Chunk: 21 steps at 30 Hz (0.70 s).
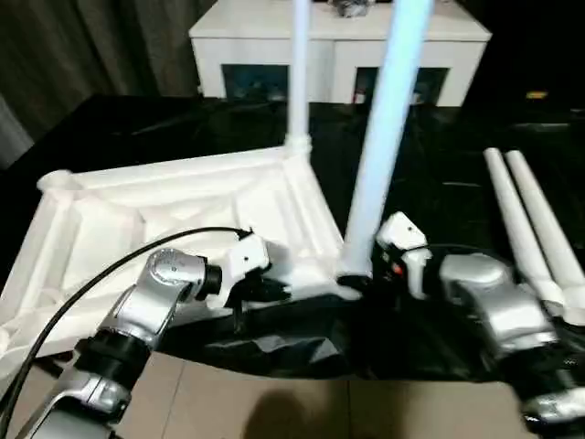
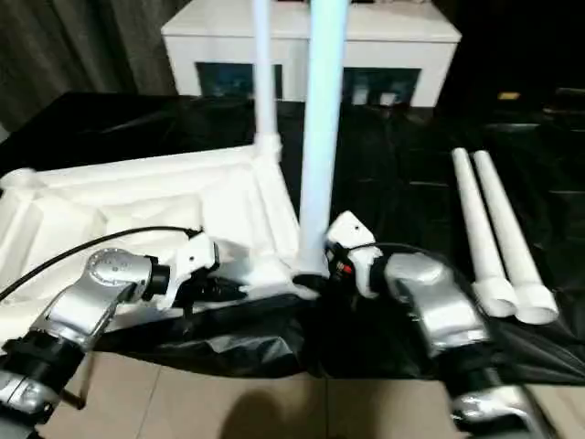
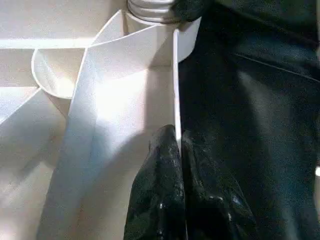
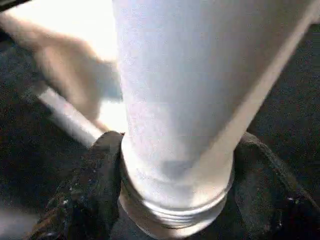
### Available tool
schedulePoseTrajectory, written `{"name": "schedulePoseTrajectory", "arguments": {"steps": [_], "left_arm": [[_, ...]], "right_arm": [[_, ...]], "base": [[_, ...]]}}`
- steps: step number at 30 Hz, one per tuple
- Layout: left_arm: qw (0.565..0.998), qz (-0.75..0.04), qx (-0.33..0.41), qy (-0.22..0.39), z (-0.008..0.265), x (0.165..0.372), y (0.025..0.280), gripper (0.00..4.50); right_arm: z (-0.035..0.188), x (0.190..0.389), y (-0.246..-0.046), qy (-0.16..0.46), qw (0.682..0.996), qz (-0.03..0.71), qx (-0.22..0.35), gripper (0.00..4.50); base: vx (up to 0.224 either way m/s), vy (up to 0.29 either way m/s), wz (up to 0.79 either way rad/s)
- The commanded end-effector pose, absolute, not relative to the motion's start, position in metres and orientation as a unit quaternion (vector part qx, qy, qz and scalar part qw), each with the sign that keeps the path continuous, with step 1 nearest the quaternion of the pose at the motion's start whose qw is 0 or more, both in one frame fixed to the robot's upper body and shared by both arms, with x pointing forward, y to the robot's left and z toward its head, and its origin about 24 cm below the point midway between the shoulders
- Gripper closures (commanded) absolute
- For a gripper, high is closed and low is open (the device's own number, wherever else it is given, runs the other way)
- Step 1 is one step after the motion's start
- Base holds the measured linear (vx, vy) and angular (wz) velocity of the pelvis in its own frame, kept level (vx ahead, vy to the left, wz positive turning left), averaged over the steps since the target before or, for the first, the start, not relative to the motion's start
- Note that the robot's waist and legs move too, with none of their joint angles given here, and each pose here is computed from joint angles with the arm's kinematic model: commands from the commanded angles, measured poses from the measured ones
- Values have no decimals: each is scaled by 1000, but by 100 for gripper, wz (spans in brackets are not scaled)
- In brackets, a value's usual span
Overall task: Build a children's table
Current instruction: Rotate leg to tighten
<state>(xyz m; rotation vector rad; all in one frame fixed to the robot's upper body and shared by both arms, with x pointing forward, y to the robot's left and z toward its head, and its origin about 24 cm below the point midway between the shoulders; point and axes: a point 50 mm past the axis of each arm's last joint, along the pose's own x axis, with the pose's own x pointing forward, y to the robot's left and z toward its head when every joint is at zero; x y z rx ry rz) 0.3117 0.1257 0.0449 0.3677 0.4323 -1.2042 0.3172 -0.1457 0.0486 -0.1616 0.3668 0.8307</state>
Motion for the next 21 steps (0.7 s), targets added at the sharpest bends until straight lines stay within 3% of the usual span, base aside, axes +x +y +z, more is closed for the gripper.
{"name": "schedulePoseTrajectory", "arguments": {"steps": [1,2,6,7,11,14,16,21], "left_arm": [[786,-566,172,180,49,314,111,450],[806,-545,152,174,49,320,99,450],[824,-516,154,177,48,328,83,450],[841,-486,155,182,47,333,75,450],[865,-441,157,182,47,341,63,450],[871,-433,162,165,49,343,53,450],[869,-439,164,160,50,343,51,450],[847,-481,177,139,51,337,49,450]], "right_arm": [[40,320,-143,199,908,365,-57,178],[34,325,-133,207,929,304,-33,178],[27,329,-118,224,946,232,-20,178],[23,331,-112,231,955,186,-12,179],[20,334,-101,240,962,131,10,180],[25,338,-87,228,965,130,21,180],[28,339,-85,220,965,135,31,124],[37,342,-97,190,975,112,21,76]], "base": [[0,0,0],[0,0,0],[0,0,0],[0,0,0],[0,0,0],[0,0,0],[0,0,0],[0,0,0]]}}
